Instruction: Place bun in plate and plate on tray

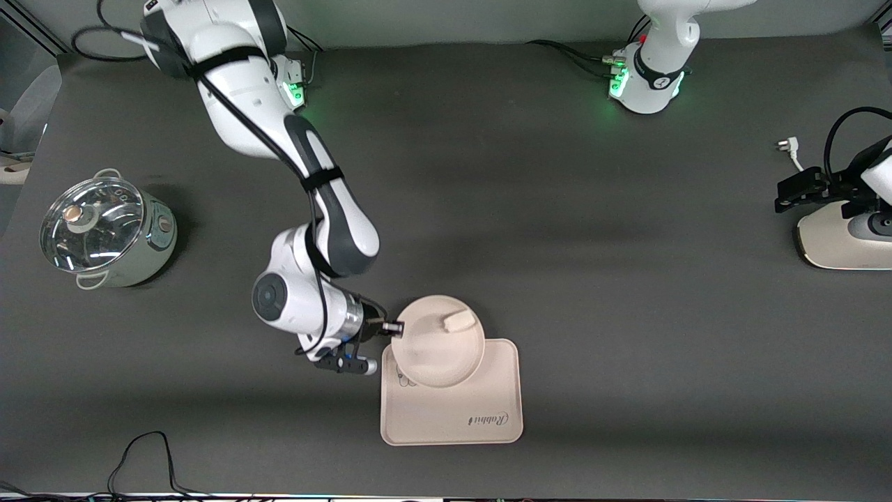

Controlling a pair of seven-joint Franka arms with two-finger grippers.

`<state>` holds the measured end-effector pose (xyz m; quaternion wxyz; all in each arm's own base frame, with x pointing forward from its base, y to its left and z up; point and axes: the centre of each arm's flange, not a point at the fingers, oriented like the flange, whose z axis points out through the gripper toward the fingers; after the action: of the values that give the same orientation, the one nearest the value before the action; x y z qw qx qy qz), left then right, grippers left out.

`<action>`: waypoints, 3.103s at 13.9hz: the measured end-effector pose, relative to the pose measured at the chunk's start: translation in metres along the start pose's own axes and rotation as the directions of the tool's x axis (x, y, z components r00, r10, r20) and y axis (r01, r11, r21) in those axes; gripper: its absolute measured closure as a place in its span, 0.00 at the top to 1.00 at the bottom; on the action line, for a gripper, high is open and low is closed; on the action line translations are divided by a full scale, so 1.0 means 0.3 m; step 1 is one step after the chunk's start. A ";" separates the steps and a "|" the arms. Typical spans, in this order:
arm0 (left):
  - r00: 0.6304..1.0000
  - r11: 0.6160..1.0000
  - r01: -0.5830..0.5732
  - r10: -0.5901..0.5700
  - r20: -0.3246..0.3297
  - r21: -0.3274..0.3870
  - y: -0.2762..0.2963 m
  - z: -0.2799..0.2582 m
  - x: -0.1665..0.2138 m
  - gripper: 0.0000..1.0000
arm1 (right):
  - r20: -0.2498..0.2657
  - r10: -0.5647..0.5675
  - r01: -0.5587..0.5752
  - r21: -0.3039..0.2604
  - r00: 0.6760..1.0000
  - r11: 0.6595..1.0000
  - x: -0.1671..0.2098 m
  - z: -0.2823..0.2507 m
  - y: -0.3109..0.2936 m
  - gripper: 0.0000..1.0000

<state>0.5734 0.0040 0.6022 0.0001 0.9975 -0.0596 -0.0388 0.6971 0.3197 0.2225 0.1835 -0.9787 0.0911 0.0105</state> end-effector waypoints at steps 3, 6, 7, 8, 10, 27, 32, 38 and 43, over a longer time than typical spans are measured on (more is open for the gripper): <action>1.000 1.000 0.009 -0.009 -0.026 0.004 -0.015 -0.018 -0.002 1.00 | -0.017 0.051 -0.050 0.020 0.999 0.999 0.066 0.063 0.033 0.06; 0.999 1.000 0.015 -0.014 -0.049 0.006 -0.024 -0.040 -0.008 1.00 | -0.028 0.094 -0.092 0.079 0.995 0.993 0.086 0.094 0.037 0.06; 0.998 1.000 0.011 -0.010 -0.058 0.007 -0.017 -0.044 -0.005 1.00 | -0.031 0.110 -0.107 0.091 0.993 0.990 0.089 0.104 0.040 0.06; 0.997 1.000 0.008 -0.007 -0.072 0.009 -0.012 -0.047 0.000 1.00 | -0.037 0.133 -0.129 0.104 0.990 0.986 0.093 0.113 0.043 0.06; 0.997 1.000 0.007 -0.006 -0.079 0.010 -0.011 -0.046 0.005 1.00 | -0.050 0.193 -0.186 0.121 0.980 0.975 0.100 0.128 0.046 0.06; 0.996 0.999 0.039 -0.042 -0.083 -0.029 -0.028 -0.005 0.030 1.00 | -0.089 0.131 -0.132 -0.004 0.987 0.991 0.121 -0.023 -0.019 0.98; 0.994 0.997 0.068 -0.070 -0.086 -0.026 -0.023 -0.006 0.033 1.00 | -0.104 -0.041 0.017 -0.230 0.994 0.973 0.175 -0.415 0.048 1.00; 0.994 0.997 0.071 -0.070 -0.083 0.007 -0.032 -0.005 0.031 1.00 | -0.034 -0.112 0.096 -0.316 0.993 0.944 0.130 -0.868 0.261 1.00; 0.994 0.997 0.071 -0.070 -0.080 0.011 -0.035 0.000 0.033 1.00 | -0.045 -0.117 0.090 -0.400 0.992 0.912 -0.013 -1.101 0.380 1.00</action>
<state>0.5845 0.0131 0.6013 -0.0057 0.9997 -0.0245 0.0014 0.6683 0.0968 0.4901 -0.0216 -0.9988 0.0413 -0.0140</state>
